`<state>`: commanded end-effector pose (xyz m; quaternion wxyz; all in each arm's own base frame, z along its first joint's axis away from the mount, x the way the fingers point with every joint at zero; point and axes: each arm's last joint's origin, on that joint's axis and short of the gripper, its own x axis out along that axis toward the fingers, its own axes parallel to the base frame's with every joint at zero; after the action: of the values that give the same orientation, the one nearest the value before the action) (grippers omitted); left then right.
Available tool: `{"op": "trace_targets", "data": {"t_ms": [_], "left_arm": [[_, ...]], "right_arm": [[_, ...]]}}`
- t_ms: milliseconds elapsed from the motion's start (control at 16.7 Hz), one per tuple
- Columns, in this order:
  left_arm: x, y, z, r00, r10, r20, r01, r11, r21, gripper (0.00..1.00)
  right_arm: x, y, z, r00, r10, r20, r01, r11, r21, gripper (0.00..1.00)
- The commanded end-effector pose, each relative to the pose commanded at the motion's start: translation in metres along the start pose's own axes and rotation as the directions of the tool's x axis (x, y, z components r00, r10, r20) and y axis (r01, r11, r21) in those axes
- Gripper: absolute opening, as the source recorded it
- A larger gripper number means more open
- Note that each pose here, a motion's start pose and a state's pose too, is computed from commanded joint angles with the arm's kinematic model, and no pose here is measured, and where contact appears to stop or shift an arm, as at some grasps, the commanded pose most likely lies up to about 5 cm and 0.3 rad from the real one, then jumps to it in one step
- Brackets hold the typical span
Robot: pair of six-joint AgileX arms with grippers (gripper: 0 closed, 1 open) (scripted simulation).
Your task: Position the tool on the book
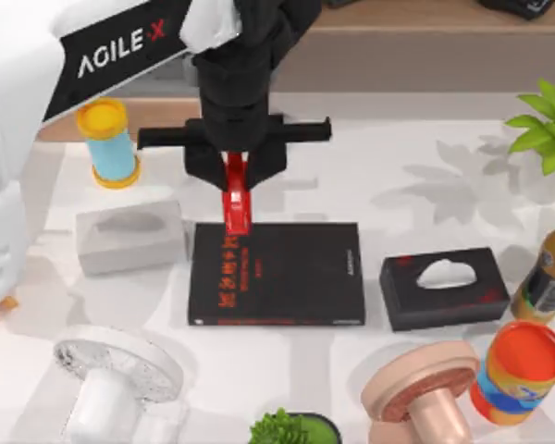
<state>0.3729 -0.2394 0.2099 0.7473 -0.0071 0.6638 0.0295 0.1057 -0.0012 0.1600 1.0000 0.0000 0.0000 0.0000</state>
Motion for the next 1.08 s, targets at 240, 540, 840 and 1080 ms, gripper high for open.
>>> {"op": "trace_targets", "data": {"t_ms": [240, 540, 840, 1080], "left_arm": [[0.014, -0.031, -0.039, 1.000, -0.003, -0.013, 0.004, 0.998, 0.064, 0.00], [0.017, -0.036, -0.046, 1.000, -0.004, -0.015, 0.005, 0.997, 0.076, 0.00], [0.027, -0.036, -0.045, 1.000, -0.002, -0.017, 0.003, 0.997, 0.075, 0.00], [0.046, -0.036, -0.047, 1.000, -0.004, -0.015, 0.005, 0.997, 0.076, 0.00]], "right_arm": [[0.000, 0.000, 0.000, 1.000, 0.000, 0.000, 0.000, 1.000, 0.000, 1.00], [0.000, 0.000, 0.000, 1.000, 0.000, 0.000, 0.000, 1.000, 0.000, 1.00], [0.000, 0.000, 0.000, 1.000, 0.000, 0.000, 0.000, 1.000, 0.000, 1.00], [0.000, 0.000, 0.000, 1.000, 0.000, 0.000, 0.000, 1.000, 0.000, 1.00]]}}
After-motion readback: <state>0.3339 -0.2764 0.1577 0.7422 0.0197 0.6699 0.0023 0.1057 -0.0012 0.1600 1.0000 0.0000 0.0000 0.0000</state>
